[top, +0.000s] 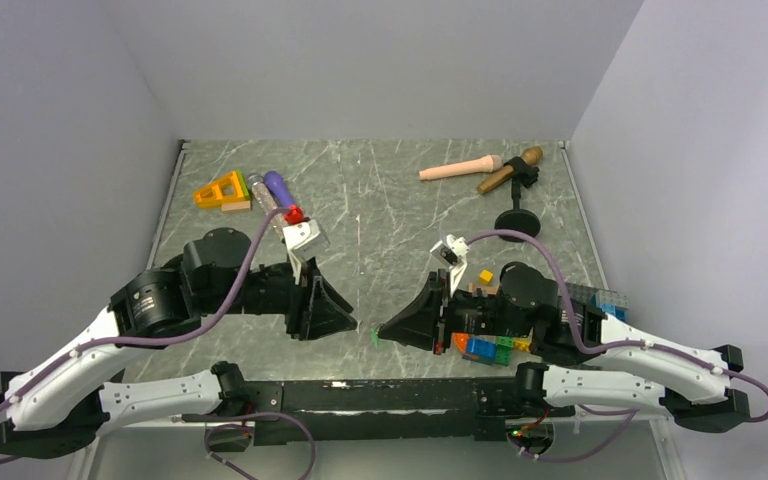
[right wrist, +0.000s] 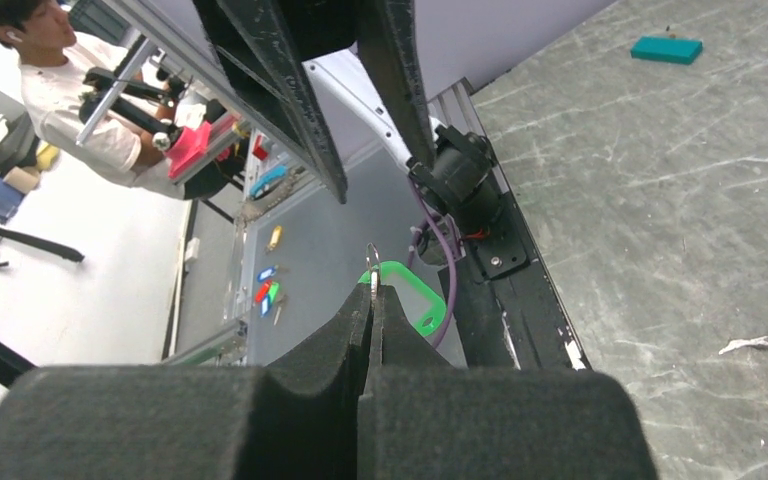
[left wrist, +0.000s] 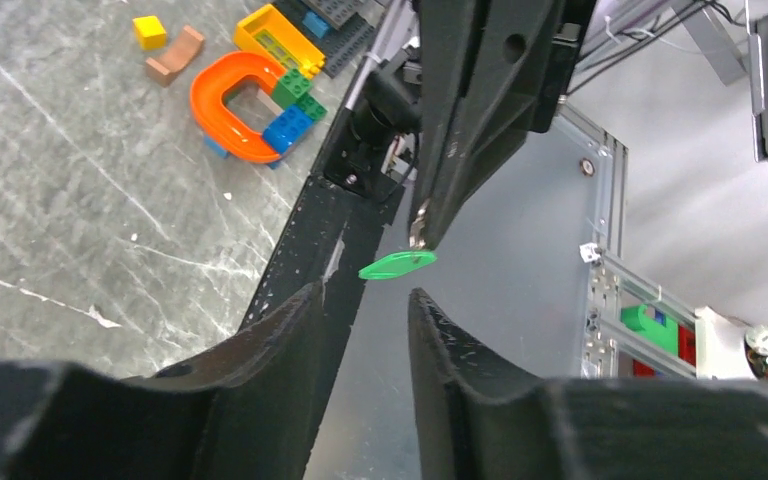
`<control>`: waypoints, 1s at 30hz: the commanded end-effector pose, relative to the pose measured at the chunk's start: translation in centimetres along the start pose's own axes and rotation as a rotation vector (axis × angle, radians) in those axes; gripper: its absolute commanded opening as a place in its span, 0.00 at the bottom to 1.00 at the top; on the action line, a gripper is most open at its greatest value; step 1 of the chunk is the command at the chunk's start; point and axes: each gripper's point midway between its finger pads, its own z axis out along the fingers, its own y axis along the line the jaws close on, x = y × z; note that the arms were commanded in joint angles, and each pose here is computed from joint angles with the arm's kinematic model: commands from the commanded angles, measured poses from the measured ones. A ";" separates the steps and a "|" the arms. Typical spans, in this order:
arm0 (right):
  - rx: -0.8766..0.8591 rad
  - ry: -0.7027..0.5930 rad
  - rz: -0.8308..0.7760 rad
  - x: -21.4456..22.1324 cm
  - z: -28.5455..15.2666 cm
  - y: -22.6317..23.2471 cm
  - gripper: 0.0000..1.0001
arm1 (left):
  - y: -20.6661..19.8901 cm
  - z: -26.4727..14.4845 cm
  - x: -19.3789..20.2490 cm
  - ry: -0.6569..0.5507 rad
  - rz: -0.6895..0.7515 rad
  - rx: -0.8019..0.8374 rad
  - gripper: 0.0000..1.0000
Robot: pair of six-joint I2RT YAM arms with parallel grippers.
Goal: Remove the keys from the keyring
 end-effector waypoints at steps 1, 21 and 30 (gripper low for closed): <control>-0.020 0.011 -0.025 -0.3 0.0 0.6 0.00 | -2.4 0.4 -1.2 -0.019 0.028 0.123 0.37; -0.029 0.004 -0.045 -0.7 0.5 0.8 0.00 | -1.6 2.4 0.3 0.035 -0.014 0.127 0.33; -0.032 -0.007 -0.050 -1.0 0.6 0.9 0.00 | -1.5 3.0 0.7 0.054 -0.028 0.133 0.23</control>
